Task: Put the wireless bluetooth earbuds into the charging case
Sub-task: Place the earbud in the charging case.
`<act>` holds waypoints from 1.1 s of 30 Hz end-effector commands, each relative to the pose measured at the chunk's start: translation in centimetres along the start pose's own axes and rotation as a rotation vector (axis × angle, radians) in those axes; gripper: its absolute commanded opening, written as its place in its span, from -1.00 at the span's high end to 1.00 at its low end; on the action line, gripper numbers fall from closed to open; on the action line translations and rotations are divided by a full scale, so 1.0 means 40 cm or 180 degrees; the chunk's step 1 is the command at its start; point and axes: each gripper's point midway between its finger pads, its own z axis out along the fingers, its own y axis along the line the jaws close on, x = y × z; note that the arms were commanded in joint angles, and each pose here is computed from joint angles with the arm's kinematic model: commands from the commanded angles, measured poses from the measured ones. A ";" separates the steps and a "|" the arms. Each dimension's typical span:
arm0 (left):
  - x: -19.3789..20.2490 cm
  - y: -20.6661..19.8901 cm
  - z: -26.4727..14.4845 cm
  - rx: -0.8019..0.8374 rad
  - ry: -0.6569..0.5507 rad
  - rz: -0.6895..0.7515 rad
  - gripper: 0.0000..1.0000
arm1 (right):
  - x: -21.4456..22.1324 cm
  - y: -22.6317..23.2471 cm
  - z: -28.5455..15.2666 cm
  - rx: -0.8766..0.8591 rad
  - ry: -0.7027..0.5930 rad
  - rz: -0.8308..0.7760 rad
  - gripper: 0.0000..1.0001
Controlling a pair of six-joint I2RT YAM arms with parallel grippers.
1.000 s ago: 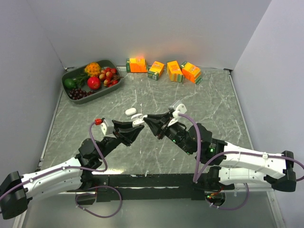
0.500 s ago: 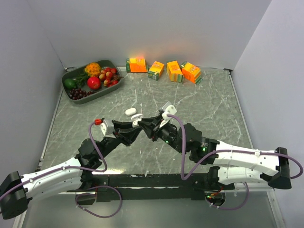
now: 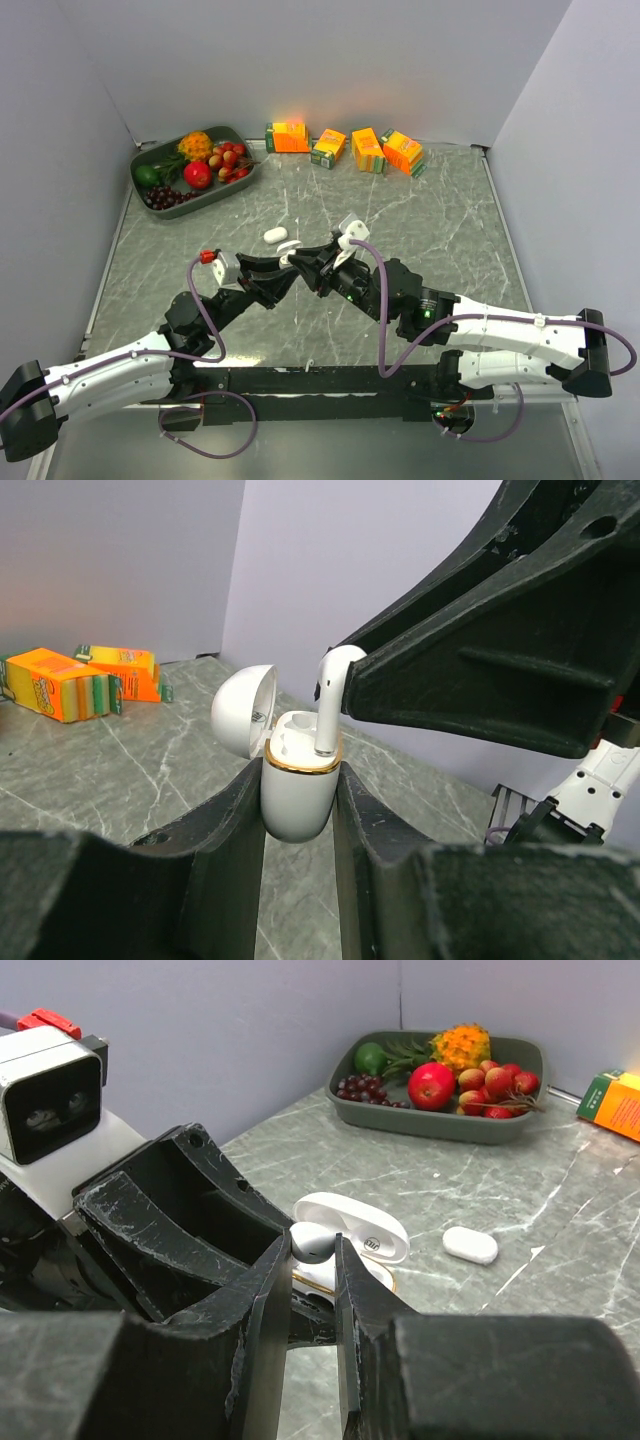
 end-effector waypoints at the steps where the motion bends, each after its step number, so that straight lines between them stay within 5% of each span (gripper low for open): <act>1: -0.049 -0.024 0.005 0.0118 -0.0213 -0.0059 0.98 | -0.055 0.017 0.008 -0.0013 -0.0145 0.0105 1.00; 30: -0.054 -0.023 0.002 0.0103 -0.0232 -0.0065 0.98 | -0.005 0.002 0.006 0.0078 0.0085 0.0042 1.00; 33: -0.053 -0.022 0.002 0.0097 -0.0229 -0.0060 0.98 | -0.011 0.008 0.008 0.0047 0.0104 0.0031 0.86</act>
